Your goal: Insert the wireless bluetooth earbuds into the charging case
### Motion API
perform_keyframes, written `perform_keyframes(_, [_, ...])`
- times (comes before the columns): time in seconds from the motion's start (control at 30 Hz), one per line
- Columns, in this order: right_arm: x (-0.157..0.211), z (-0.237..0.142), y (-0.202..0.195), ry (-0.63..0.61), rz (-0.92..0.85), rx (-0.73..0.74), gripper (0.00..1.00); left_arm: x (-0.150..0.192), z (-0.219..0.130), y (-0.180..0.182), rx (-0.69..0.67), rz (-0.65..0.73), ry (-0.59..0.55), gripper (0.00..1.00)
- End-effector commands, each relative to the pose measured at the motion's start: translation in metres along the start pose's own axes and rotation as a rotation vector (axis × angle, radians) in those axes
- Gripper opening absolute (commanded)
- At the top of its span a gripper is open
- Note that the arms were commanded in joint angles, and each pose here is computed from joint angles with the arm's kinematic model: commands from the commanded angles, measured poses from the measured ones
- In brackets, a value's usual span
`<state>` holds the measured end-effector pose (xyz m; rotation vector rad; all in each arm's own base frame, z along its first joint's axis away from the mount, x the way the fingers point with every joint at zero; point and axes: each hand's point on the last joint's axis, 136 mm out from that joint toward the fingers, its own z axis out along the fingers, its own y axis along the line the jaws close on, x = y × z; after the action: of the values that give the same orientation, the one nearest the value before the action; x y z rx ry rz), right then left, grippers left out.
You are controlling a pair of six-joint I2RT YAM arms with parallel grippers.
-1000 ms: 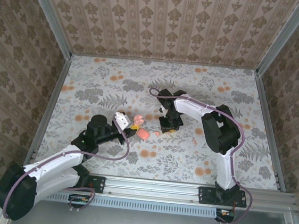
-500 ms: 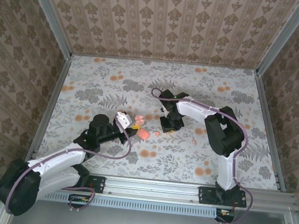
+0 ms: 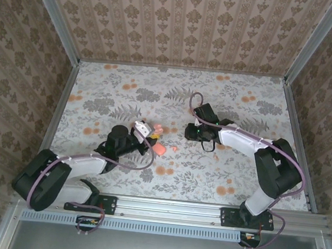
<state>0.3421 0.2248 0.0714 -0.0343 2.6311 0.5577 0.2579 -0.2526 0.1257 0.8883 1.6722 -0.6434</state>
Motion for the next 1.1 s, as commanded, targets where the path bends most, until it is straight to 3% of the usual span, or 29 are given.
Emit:
perform_keyframes(0.0, [-0.028,-0.009,0.021,-0.156,0.045,-0.137,0.18,-0.019,0.007,0.003,-0.012,-0.008,-0.091,0.11])
perform_keyframes(0.2, [-0.045,-0.022,0.04,-0.308,0.071,-0.306,0.18,-0.018,0.02,0.0,0.018,-0.002,-0.13,0.1])
perform_keyframes(0.53, [-0.06,-0.06,0.061,-0.489,0.018,-0.466,0.18,-0.022,0.038,0.0,0.05,-0.011,-0.158,0.1])
perform_keyframes(1.07, [-0.063,-0.095,0.105,-0.573,-0.098,-0.626,0.18,-0.043,0.046,-0.008,0.117,-0.039,-0.233,0.1])
